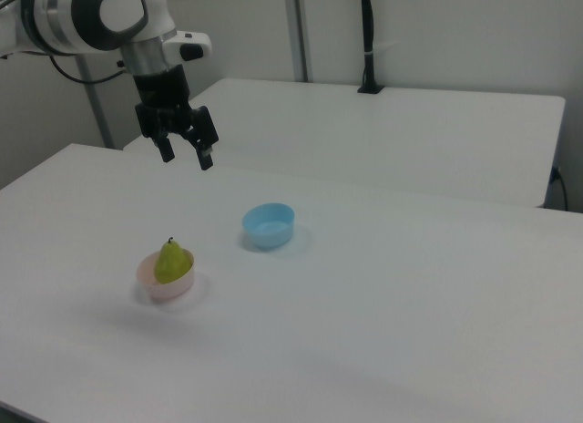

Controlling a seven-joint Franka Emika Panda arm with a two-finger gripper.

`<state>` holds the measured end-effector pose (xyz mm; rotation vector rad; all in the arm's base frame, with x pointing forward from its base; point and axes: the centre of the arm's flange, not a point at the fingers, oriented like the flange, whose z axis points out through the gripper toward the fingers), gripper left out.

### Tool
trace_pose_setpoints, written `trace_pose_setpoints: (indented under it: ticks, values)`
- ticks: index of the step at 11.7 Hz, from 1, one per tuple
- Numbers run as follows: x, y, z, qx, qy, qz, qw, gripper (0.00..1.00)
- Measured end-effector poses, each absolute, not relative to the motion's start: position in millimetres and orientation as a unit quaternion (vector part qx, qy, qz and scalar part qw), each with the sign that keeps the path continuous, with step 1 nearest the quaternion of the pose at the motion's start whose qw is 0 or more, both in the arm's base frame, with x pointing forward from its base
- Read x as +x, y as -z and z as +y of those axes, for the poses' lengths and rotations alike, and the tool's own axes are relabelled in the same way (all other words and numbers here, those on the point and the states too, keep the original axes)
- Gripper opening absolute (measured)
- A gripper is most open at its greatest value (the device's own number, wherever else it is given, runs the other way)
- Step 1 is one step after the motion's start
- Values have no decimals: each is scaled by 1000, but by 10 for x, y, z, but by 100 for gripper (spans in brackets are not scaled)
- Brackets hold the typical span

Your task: Pick up a pear from the bowl

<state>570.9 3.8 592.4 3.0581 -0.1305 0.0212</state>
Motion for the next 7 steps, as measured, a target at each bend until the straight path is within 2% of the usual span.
trace_pose_setpoints:
  ticks: [7]
  values:
    - [5706,-5933,26,998,-8,-44,40,100]
